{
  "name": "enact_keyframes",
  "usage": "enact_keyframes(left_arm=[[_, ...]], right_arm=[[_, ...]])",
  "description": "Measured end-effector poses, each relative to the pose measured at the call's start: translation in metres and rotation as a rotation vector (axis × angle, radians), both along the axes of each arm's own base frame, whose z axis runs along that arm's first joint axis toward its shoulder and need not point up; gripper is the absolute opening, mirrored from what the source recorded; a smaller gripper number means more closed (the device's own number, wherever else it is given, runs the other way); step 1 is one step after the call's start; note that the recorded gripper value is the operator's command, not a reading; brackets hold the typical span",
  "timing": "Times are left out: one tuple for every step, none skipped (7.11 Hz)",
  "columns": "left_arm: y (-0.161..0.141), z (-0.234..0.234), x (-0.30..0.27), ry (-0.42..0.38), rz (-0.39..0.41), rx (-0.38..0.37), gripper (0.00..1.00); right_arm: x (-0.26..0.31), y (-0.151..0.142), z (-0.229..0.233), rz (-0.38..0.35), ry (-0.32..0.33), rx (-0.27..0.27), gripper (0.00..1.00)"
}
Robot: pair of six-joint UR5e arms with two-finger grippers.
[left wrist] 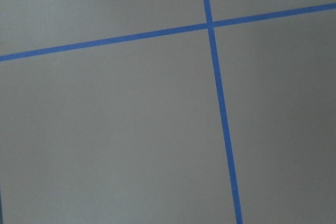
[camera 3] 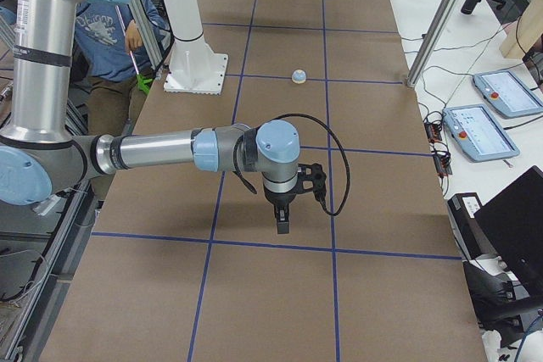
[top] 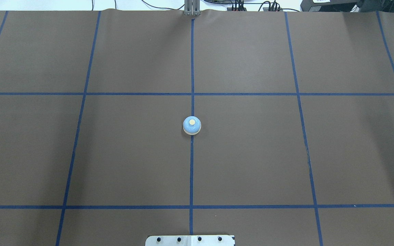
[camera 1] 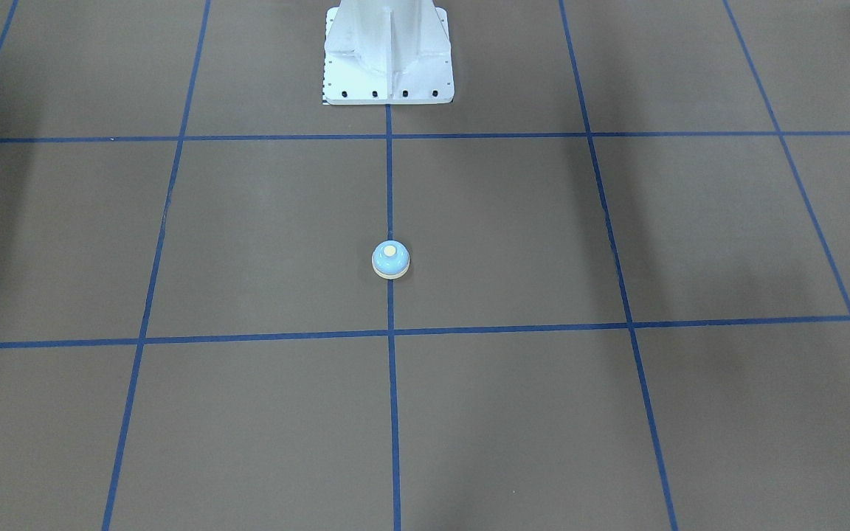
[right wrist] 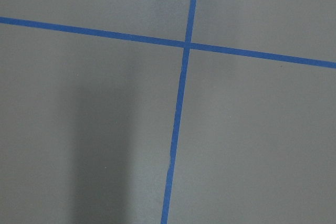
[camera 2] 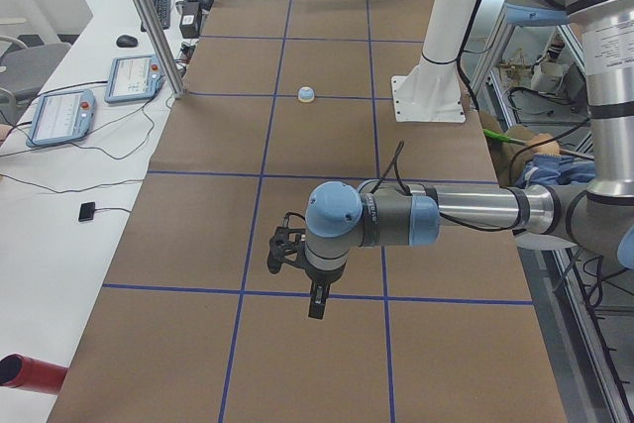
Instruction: Place and press bell with both arms
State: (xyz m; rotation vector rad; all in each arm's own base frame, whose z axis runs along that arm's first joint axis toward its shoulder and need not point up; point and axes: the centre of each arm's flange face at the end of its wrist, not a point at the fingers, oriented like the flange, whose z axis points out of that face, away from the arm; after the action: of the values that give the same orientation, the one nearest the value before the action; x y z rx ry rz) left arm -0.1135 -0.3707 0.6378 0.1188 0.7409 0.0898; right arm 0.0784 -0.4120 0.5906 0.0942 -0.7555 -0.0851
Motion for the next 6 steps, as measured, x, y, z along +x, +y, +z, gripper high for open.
enact_keyframes(left_arm=[[0.003,0.008,0.0,-0.013,-0.001,-0.016,1.0],[0.006,0.015,-0.001,-0.026,-0.004,-0.032,1.0],[0.006,0.021,-0.001,-0.027,-0.005,-0.043,1.0],[0.007,0.025,-0.001,-0.025,-0.005,-0.053,1.0],[0.006,0.028,-0.001,-0.023,-0.005,-0.058,1.0],[0.005,0.033,0.0,-0.019,-0.006,-0.067,1.0]], right_arm=[[-0.001,-0.001,0.0,-0.002,-0.013,-0.002,1.0],[-0.002,-0.001,-0.001,-0.004,-0.019,0.0,1.0],[-0.003,-0.002,-0.001,-0.005,-0.018,0.001,1.0],[-0.003,-0.004,-0.001,-0.006,-0.01,0.0,1.0],[-0.002,-0.005,0.001,-0.006,-0.007,-0.004,1.0],[-0.002,-0.004,0.003,-0.007,-0.006,-0.005,1.0]])
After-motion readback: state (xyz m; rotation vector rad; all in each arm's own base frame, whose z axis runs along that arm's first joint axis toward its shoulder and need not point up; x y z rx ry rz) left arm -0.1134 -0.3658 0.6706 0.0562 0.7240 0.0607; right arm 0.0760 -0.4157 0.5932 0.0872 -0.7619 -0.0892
